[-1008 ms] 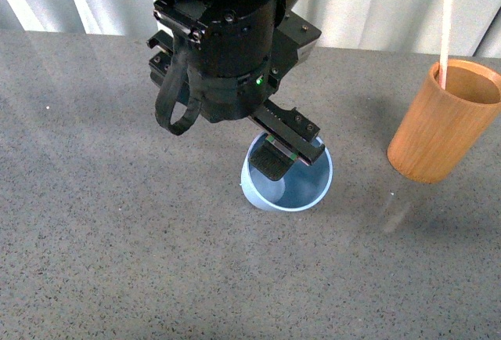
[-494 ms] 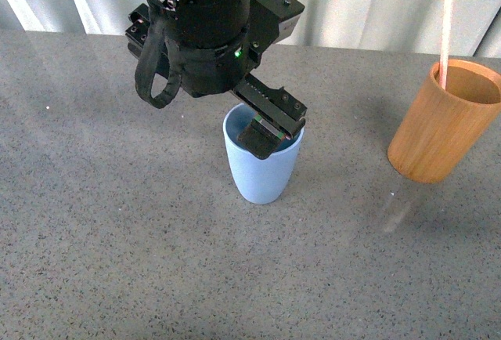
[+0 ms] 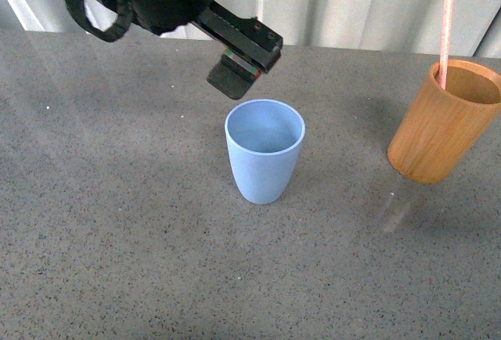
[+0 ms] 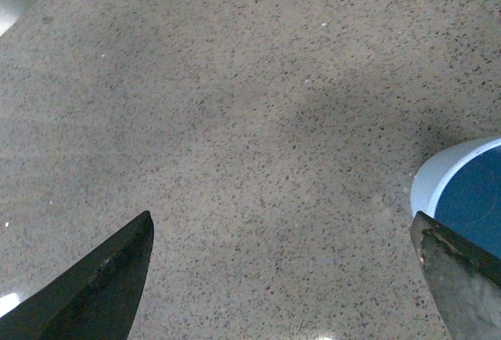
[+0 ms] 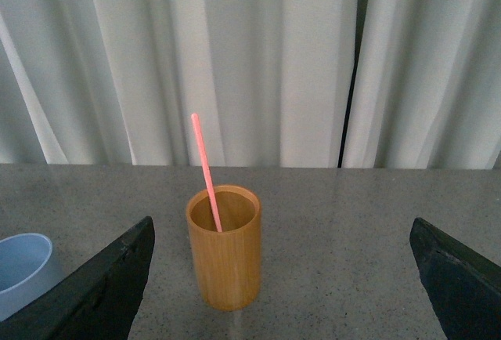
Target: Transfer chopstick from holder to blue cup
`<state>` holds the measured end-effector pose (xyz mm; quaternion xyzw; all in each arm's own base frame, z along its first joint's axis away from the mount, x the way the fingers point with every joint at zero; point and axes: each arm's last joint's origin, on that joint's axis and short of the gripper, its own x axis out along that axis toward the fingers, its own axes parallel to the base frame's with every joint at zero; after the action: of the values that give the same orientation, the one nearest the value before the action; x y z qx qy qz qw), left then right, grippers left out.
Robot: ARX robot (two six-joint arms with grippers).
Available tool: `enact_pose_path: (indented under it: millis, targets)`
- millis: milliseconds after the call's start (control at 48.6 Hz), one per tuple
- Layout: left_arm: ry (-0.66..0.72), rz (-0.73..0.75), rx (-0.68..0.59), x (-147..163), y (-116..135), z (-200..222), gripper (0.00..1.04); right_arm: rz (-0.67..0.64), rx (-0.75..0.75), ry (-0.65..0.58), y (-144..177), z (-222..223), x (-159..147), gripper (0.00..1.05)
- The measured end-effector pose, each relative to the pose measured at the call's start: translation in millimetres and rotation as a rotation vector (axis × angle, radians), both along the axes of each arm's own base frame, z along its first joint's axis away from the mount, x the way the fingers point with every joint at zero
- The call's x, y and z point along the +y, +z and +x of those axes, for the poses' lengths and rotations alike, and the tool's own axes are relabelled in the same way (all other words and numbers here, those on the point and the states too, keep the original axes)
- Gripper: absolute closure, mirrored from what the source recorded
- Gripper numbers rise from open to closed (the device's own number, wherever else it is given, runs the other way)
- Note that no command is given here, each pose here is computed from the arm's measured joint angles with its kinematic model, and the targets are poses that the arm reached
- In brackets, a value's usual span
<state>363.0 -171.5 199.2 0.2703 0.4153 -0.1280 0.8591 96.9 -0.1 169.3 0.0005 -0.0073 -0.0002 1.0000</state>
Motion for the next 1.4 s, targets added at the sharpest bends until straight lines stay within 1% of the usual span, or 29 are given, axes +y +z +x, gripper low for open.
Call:
enact_pose_path:
  millis: [82,144,206,226,247,267,288,308,370,432,452,473,514,576,596,617,658,699,802,884,905,1152,1295,1398]
  targets:
    - [0.026,-0.034,-0.026,14,8,-5,0.07,0.000,0.000,0.000,0,0,0,0.10]
    - [0.079,-0.079,-0.101,26,16,-7,0.07,0.000,0.000,0.000,0,0,0,0.10]
    - [0.181,-0.122,-0.259,41,27,-11,0.07,0.000,0.000,0.000,0,0,0,0.10]
    - [0.245,-0.145,-0.365,50,34,-15,0.07,0.000,0.000,0.000,0,0,0,0.10]
    - [0.285,-0.162,-0.436,55,38,-17,0.07,0.000,0.000,0.000,0,0,0,0.10]
    - [0.335,-0.187,-0.533,62,45,-22,0.07,0.000,0.000,0.000,0,0,0,0.10]
    - [0.370,-0.220,-0.610,68,51,-25,0.07,0.000,0.000,0.000,0,0,0,0.10]
    - [0.384,-0.241,-0.652,70,56,-26,0.07,0.000,0.000,-0.001,0,0,0,0.10]
    - [0.402,-0.284,-0.719,73,66,-28,0.07,0.000,0.000,0.000,0,0,0,0.10]
    - [0.403,-0.308,-0.730,75,66,-28,0.08,0.000,0.000,0.000,0,0,0,0.10]
    - [0.378,-0.352,-0.744,77,63,-28,0.11,0.000,0.000,0.001,0,0,0,0.10]
    - [0.328,-0.422,-0.772,78,58,-31,0.16,0.000,0.000,0.000,0,0,0,0.10]
    - [0.275,-0.498,-0.811,84,47,-40,0.25,0.000,0.000,0.000,0,0,0,0.10]
    - [0.241,-0.544,-0.838,92,36,-56,0.36,0.000,0.000,-0.001,0,0,0,0.10]
    - [0.237,-0.554,-0.848,97,33,-64,0.41,0.000,0.000,-0.001,0,0,0,0.10]
    - [0.239,-0.557,-0.856,101,32,-69,0.45,0.000,0.000,-0.001,0,0,0,0.10]
    - [0.249,-0.563,-0.876,112,28,-84,0.56,0.000,0.000,0.000,0,0,0,0.10]
    - [0.254,-0.564,-0.881,119,25,-93,0.63,0.000,0.000,0.000,0,0,0,0.10]
    - [0.275,-0.559,-0.874,133,12,-114,0.83,0.000,0.000,0.000,0,0,0,0.10]
    - [0.269,-0.562,-0.858,138,4,-127,0.95,0.000,0.000,0.000,0,0,0,0.10]
    - [0.262,-0.565,-0.855,140,1,-132,1.00,0.000,0.000,0.000,0,0,0,0.10]
    - [0.272,-0.566,-0.863,157,-15,-174,1.01,0.000,0.000,0.000,0,0,0,0.10]
    - [0.248,-0.578,-0.853,165,-20,-190,1.01,0.000,0.000,0.000,0,0,0,0.10]
    - [0.273,-0.567,-0.862,171,-23,-198,1.01,0.000,0.000,0.000,0,0,0,0.10]
